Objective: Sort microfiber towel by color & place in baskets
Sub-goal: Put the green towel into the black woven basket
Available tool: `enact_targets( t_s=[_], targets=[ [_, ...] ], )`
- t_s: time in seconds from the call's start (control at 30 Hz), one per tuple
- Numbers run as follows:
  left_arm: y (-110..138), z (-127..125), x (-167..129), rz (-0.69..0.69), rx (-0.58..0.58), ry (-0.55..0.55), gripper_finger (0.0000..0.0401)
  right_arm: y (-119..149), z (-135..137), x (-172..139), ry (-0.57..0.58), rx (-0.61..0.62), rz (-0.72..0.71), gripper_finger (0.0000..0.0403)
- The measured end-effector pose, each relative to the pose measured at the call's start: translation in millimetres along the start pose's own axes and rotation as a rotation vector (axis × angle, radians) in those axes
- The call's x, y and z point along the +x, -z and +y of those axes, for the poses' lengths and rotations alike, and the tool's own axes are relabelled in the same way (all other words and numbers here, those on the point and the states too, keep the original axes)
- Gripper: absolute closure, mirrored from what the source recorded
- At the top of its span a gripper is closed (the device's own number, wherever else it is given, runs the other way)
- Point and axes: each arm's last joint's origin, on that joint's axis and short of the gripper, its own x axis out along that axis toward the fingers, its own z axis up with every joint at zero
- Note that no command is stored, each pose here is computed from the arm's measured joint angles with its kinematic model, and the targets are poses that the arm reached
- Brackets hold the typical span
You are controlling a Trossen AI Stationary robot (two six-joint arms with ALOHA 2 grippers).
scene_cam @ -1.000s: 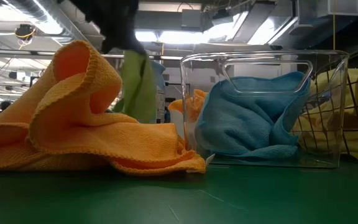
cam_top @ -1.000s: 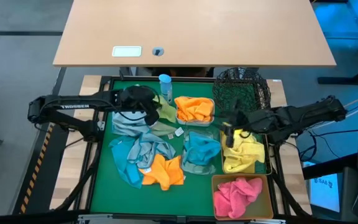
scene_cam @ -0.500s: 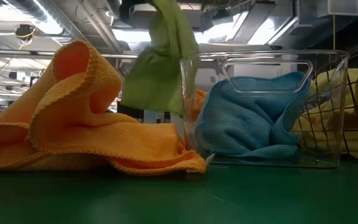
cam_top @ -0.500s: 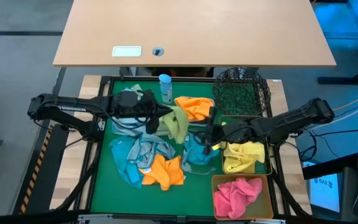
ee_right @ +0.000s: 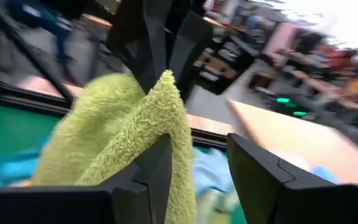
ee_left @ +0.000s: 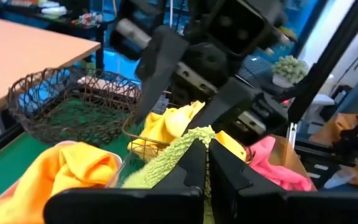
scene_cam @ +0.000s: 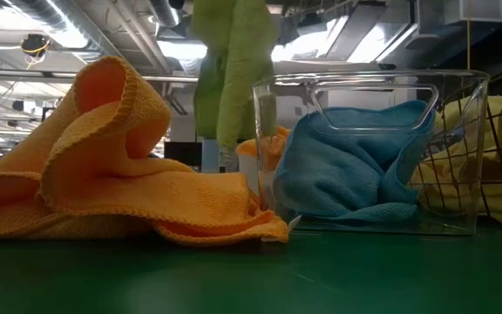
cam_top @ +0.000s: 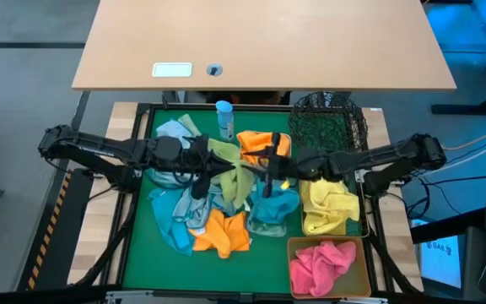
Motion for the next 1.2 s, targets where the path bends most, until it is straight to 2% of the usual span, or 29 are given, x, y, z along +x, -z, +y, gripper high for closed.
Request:
enact_targets(
  t_s=[0.27,0.53,0.77,1.03,1.2],
  targets=[
    [0.8,-7.0,-1.2,-0.008,0.093,0.027,0.0401,3.5,-9.8,3.4,-0.287,0.168,-0.065,0.0249],
    [2.3,-10.1,-1.8,0.0,0.139,0.048,0.0401,2.1,-5.8,2.0,-0.411,0.191,-0.09,0.0249],
    [2.0,-10.2,-1.8,-0.003,0.138,0.049,0.0401,2.1,-5.6,1.9,-0.417,0.192,-0.092,0.0249],
    [-1.4,-11.0,-1.9,-0.037,0.131,0.056,0.0401,3.3,-9.3,3.3,-0.284,0.264,-0.051,0.0249],
    [-2.3,-12.7,4.0,-0.075,0.167,0.062,0.0401,3.1,-8.8,3.2,-0.303,0.264,-0.055,0.0249]
  ],
)
